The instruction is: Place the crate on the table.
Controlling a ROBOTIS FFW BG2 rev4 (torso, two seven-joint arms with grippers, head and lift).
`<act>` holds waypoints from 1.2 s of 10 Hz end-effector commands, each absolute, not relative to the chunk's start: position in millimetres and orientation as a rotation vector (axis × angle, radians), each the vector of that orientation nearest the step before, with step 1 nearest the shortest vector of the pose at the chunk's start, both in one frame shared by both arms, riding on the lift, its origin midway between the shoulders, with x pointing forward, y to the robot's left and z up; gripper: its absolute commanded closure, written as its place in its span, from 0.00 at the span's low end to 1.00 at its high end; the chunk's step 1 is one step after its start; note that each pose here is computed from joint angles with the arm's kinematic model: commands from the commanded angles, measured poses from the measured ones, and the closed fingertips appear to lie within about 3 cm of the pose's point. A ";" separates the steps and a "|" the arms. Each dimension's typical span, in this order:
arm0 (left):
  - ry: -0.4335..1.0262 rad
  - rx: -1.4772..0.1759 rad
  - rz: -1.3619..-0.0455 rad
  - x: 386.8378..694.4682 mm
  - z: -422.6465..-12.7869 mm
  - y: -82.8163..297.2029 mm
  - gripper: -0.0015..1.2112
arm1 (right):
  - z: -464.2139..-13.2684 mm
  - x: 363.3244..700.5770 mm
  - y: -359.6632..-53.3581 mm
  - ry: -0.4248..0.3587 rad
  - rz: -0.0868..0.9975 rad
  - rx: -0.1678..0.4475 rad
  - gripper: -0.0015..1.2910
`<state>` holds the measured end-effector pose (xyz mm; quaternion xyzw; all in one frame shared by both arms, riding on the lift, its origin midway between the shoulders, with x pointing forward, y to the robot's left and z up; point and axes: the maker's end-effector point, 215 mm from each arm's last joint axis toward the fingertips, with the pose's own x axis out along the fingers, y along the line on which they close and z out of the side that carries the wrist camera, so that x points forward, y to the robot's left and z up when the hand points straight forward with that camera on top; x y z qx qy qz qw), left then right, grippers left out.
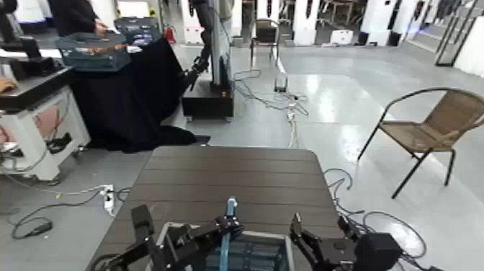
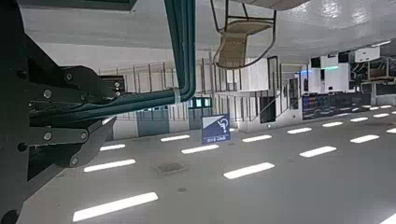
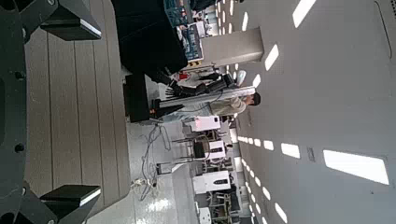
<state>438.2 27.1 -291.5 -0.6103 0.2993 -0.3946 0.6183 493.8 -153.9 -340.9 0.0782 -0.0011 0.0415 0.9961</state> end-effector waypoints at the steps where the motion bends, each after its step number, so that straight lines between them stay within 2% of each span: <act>1: 0.679 -1.411 -0.899 447.7 -290.8 28.1 0.98 | -341.2 493.4 -154.4 -0.003 0.080 0.159 0.11; 6: 0.663 -1.454 -0.951 476.3 -284.6 21.5 0.98 | -342.0 493.7 -154.6 -0.004 0.079 0.162 0.11; 12: 0.647 -1.374 -1.012 521.7 -291.5 9.3 0.98 | -340.6 496.2 -150.5 -0.010 0.089 0.166 0.11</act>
